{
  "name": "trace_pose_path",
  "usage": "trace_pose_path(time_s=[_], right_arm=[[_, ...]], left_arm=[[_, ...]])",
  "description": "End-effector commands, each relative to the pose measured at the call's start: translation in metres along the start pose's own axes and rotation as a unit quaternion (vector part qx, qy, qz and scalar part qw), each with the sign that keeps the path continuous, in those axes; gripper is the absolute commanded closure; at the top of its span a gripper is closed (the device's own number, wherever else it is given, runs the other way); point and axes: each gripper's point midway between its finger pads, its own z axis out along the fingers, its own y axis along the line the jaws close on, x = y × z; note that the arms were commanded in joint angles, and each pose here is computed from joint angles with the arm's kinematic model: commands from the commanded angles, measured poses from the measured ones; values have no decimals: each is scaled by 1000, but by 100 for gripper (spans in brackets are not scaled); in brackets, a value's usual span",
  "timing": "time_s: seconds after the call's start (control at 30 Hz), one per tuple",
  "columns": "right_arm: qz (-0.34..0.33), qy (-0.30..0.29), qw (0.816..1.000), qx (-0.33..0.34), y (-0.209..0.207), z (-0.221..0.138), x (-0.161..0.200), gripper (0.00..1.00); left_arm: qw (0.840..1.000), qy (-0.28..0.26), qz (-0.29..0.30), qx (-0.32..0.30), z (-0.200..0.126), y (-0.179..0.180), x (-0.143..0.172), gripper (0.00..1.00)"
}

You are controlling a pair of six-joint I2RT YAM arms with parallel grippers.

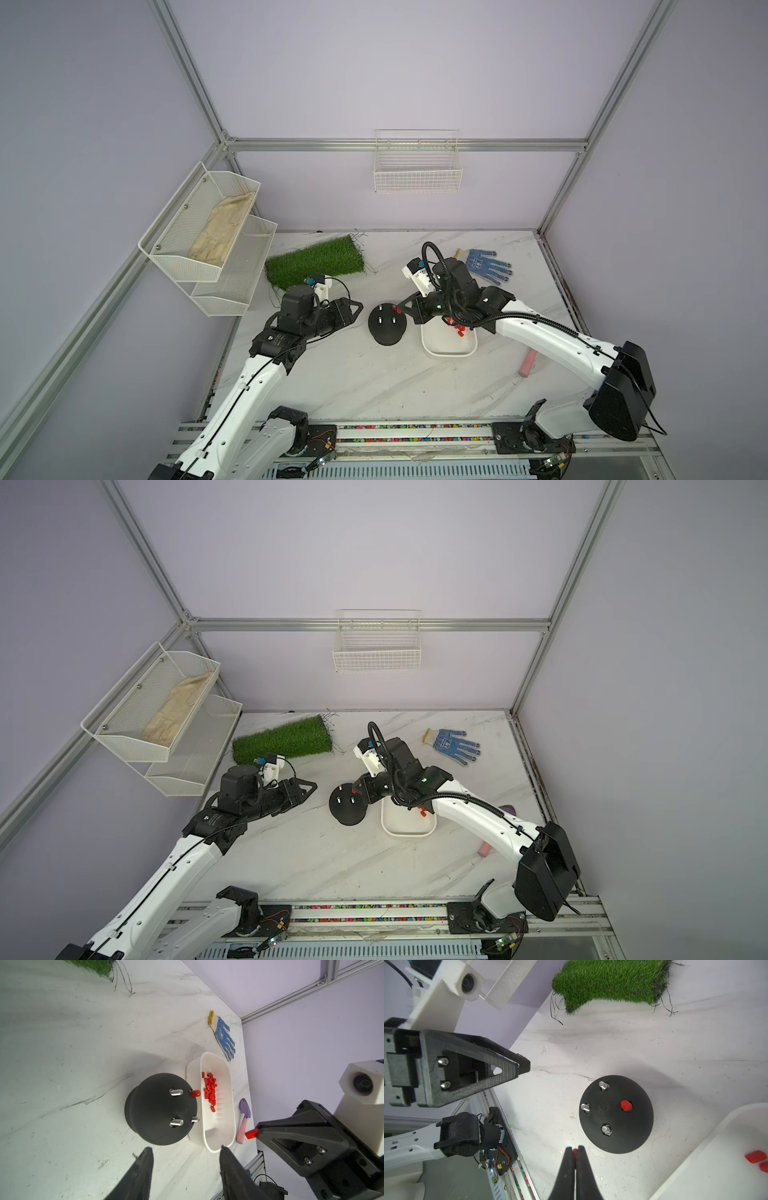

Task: Cover the protruding screws with screw protection sleeves
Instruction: Attach the screw protection sleeve to the screw.

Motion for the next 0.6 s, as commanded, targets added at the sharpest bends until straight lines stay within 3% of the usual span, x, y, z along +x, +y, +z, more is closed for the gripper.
trace_pose_path(time_s=[0.0, 0.57], right_arm=[[-18, -25, 999, 21, -4, 8, -7, 93], [-21, -7, 999, 48, -18, 42, 19, 93]], left_arm=[[1000, -10, -13, -18, -1, 12, 3, 47], [999, 24, -34, -7, 13, 18, 17, 44]])
